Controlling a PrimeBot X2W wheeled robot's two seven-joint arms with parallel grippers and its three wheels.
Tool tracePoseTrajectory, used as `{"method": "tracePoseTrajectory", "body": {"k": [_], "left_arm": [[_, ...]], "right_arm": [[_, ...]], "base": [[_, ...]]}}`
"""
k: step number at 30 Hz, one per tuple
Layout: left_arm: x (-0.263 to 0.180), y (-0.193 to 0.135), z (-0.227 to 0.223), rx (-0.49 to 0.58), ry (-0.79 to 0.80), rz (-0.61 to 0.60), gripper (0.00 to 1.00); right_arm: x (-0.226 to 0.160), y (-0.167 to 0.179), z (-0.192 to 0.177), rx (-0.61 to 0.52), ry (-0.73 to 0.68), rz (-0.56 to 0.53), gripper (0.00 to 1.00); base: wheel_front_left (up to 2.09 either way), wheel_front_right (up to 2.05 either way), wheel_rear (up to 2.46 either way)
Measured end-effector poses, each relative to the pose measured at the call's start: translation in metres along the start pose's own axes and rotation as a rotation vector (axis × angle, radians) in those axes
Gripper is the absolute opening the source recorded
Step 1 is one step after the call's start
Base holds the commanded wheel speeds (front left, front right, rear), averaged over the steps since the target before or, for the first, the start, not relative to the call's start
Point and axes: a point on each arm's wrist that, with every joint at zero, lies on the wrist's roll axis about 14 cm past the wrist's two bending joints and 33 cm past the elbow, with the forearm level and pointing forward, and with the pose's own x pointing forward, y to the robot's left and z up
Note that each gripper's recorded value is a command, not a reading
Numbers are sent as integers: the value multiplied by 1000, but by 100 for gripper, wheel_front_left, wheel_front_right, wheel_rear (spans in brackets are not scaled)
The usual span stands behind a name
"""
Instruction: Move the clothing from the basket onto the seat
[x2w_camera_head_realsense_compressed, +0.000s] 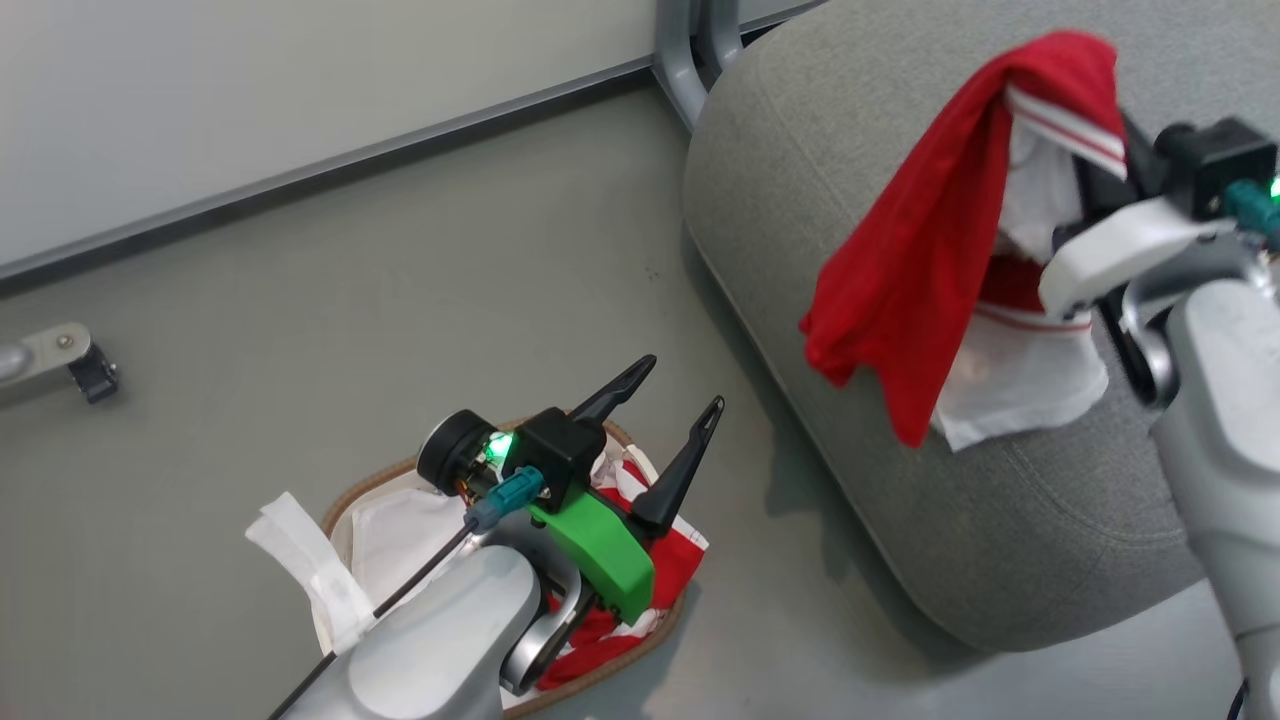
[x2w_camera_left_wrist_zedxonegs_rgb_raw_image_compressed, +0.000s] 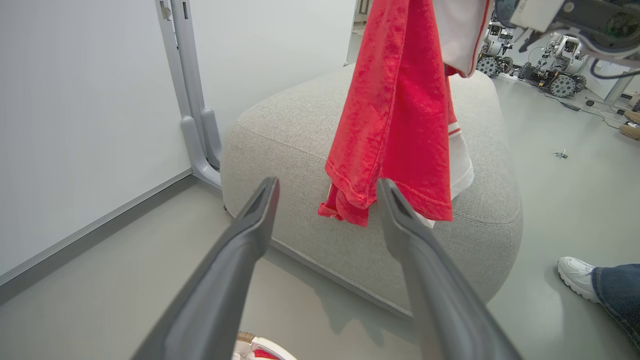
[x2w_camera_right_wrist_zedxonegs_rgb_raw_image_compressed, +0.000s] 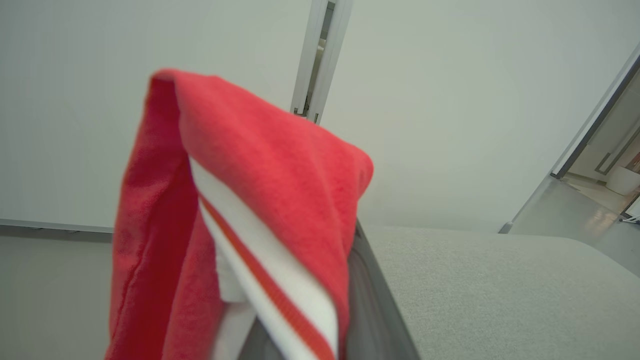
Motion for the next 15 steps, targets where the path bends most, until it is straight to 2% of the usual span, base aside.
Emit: {"method": "tracePoseTrajectory", "body": {"k": [8, 12, 15], "left_arm": [[-2, 19, -16, -8, 20, 19, 100], [-2, 31, -20, -5, 24, 24, 100], [1, 40, -21, -1, 15, 27, 100]], "right_arm": [[78, -40, 80, -125, -115, -29, 0], [106, -86, 125, -177, -165, -127, 0], [120, -110, 131, -215, -156, -184, 0]], "base": [[0, 0, 0], [0, 0, 0], [0, 0, 0]]}}
